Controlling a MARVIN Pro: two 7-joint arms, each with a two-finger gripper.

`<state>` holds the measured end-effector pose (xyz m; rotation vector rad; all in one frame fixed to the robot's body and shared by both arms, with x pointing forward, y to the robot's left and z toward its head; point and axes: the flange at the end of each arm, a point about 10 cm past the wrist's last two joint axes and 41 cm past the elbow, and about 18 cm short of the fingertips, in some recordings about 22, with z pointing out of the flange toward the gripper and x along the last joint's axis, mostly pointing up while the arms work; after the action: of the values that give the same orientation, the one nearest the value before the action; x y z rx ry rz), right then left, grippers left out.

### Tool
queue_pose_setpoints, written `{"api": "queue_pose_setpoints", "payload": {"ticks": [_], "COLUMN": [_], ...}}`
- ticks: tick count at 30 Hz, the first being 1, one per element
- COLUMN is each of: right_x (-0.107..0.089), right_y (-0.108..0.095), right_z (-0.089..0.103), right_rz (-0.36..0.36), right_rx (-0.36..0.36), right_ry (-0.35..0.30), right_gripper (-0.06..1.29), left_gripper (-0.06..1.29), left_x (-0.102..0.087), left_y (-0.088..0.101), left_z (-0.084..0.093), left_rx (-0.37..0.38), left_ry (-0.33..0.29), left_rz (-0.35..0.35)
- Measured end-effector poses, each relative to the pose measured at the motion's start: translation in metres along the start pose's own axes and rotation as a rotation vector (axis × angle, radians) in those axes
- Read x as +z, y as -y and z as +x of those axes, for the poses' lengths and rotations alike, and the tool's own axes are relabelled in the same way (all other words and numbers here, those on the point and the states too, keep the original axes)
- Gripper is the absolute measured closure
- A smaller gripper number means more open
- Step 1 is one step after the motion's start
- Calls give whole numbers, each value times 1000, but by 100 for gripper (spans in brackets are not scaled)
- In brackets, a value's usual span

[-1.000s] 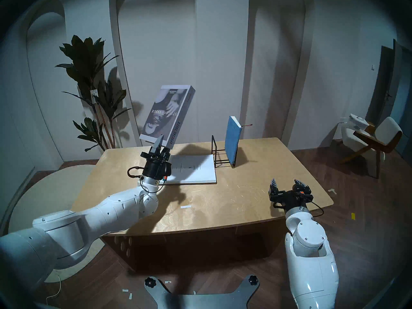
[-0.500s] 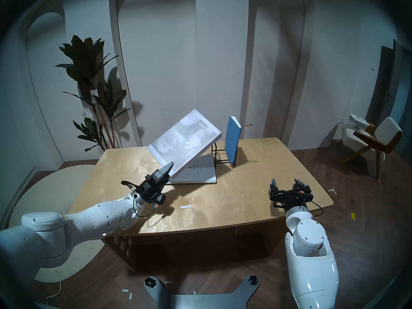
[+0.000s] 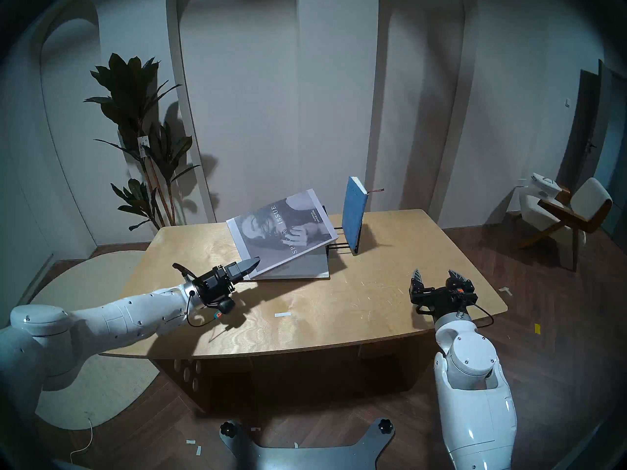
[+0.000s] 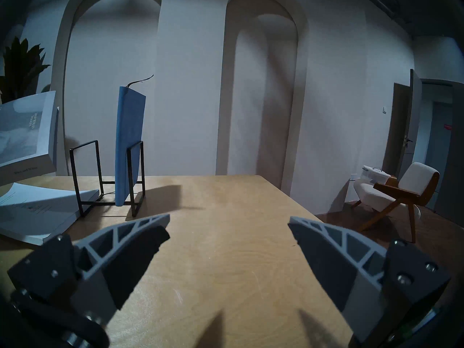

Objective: Stack the books into one stack

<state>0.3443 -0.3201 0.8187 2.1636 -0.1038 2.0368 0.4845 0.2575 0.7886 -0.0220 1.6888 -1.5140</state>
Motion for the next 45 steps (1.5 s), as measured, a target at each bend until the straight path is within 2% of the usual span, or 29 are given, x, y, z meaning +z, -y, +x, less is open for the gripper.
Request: {"api": "queue_pose_setpoints", "payload": {"ticks": [4,12,17,21,25,31,35,41,45], "right_x": [-1,-2,-3,-4,-5,-6,-6,-7,-7], "right_y": [0,0,0,0,0,0,0,0,0], "right_z": [1,2,2,2,2,3,3,3,3], "right_rz": [1,1,2,2,3,4,4,4,4], "right_rx": [-1,-3,-4,-5,-5,-6,-6,-6,-6], "right_ry": [-2,-3,-3,-3,-4,-4,-4,-4,-4], "right_gripper": [-4,-4,-4,-4,-4,-4,-4,-4,-4], "left_gripper": [85,85,85,85,85,85,85,88,88], "left_x": [4,1,0,-2,-5,-9,-10,-3,5], "left_y": [2,-4,-6,-10,-12,-11,-9,0,3], "left_z": [-7,-5,-18,-40,-46,-34,-22,-16,-18], "left_rx": [-33,-132,-166,-198,-211,-220,-193,-155,-155], "left_ry": [-41,-115,-95,-42,-45,-117,-174,-196,-184], "left_rz": [-74,-224,-294,-378,-430,-506,-555,-583,-612]}}
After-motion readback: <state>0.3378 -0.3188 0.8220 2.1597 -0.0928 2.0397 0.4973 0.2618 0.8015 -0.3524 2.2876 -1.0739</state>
